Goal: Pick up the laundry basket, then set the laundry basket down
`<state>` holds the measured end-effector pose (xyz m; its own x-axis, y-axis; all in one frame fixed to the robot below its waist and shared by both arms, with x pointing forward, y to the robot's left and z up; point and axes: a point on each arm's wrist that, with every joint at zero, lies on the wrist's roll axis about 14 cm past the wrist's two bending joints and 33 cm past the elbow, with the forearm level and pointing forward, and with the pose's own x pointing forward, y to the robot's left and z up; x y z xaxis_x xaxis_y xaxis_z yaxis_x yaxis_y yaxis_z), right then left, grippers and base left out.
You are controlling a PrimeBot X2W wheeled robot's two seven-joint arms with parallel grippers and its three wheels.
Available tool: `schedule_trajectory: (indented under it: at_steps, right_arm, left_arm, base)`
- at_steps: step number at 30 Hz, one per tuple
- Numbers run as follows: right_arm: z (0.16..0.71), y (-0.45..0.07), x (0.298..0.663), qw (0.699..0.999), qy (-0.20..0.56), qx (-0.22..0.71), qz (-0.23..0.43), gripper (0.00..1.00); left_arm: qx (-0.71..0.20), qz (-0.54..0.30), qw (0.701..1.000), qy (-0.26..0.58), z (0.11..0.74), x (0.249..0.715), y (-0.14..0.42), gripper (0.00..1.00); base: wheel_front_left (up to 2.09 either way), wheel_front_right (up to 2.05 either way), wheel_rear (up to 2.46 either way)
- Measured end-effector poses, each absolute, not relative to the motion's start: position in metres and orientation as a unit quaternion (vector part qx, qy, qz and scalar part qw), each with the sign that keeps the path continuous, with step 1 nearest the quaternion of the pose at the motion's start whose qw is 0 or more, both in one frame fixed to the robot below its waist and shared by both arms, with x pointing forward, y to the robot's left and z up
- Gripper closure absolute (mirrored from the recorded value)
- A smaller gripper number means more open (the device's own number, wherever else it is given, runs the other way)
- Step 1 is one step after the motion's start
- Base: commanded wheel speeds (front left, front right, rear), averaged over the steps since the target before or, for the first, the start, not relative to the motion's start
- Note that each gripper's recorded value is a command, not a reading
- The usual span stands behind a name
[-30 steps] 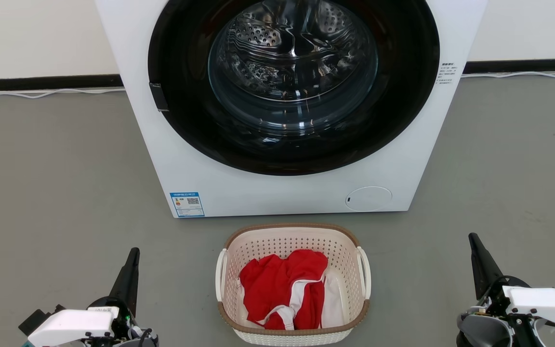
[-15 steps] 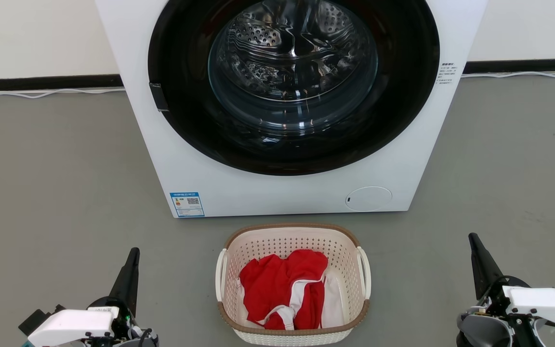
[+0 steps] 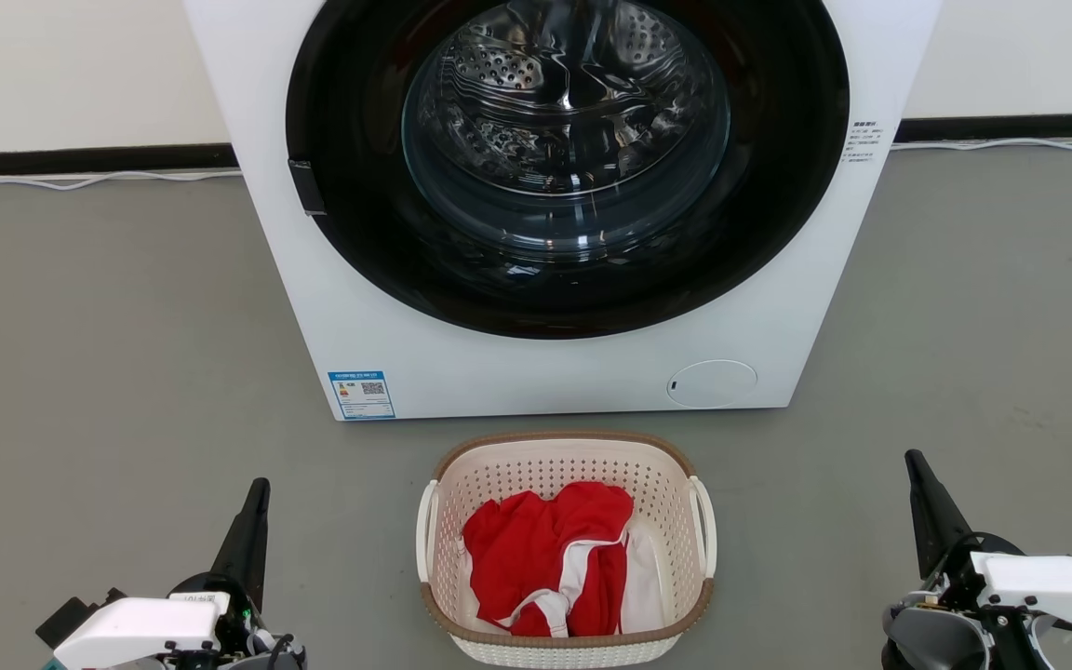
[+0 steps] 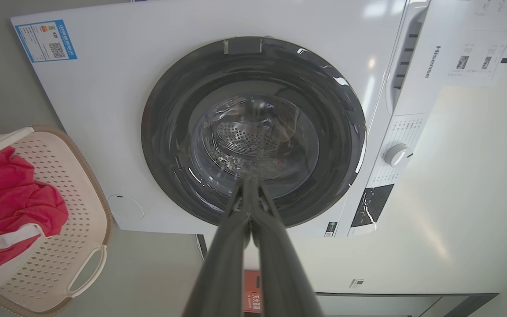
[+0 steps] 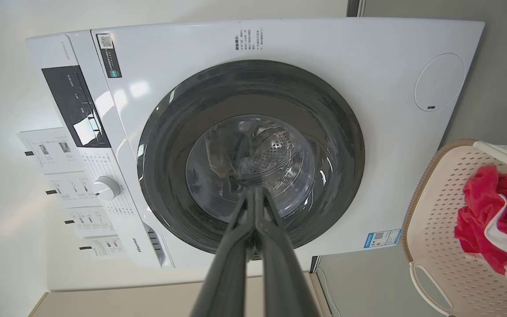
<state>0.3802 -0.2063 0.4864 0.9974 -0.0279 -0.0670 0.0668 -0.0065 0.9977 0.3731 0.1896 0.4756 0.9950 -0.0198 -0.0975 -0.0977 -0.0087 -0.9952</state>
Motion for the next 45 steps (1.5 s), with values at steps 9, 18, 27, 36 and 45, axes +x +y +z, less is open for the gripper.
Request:
schedule_trajectory:
  at_steps: [9, 18, 27, 36, 45]
  right_arm:
    - [0.4864, -0.2063, 0.3803, 0.705, 0.014, 0.709, -0.034, 1.0]
    - [0.4863, -0.2063, 0.3803, 0.705, 0.014, 0.709, -0.034, 1.0]
    - [0.4863, -0.2063, 0.3803, 0.705, 0.014, 0.709, -0.034, 1.0]
    - [0.4863, -0.2063, 0.3803, 0.705, 0.014, 0.709, -0.034, 1.0]
    - [0.4863, -0.2063, 0.3803, 0.705, 0.014, 0.709, -0.034, 1.0]
  left_arm:
    - [-0.71, 0.028, 0.703, 0.041, 0.4755, 0.3731, 0.1897, 1.0]
    - [-0.71, 0.028, 0.703, 0.041, 0.4755, 0.3731, 0.1897, 1.0]
    - [-0.71, 0.028, 0.703, 0.041, 0.4755, 0.3731, 0.1897, 1.0]
    - [-0.71, 0.028, 0.703, 0.041, 0.4755, 0.3731, 0.1897, 1.0]
    - [-0.71, 0.028, 0.703, 0.041, 0.4755, 0.3731, 0.1897, 1.0]
  base:
    - [0.0, 0.0, 0.0]
    - [0.0, 0.0, 0.0]
    - [0.0, 0.0, 0.0]
    - [0.0, 0.0, 0.0]
    - [0.0, 0.0, 0.0]
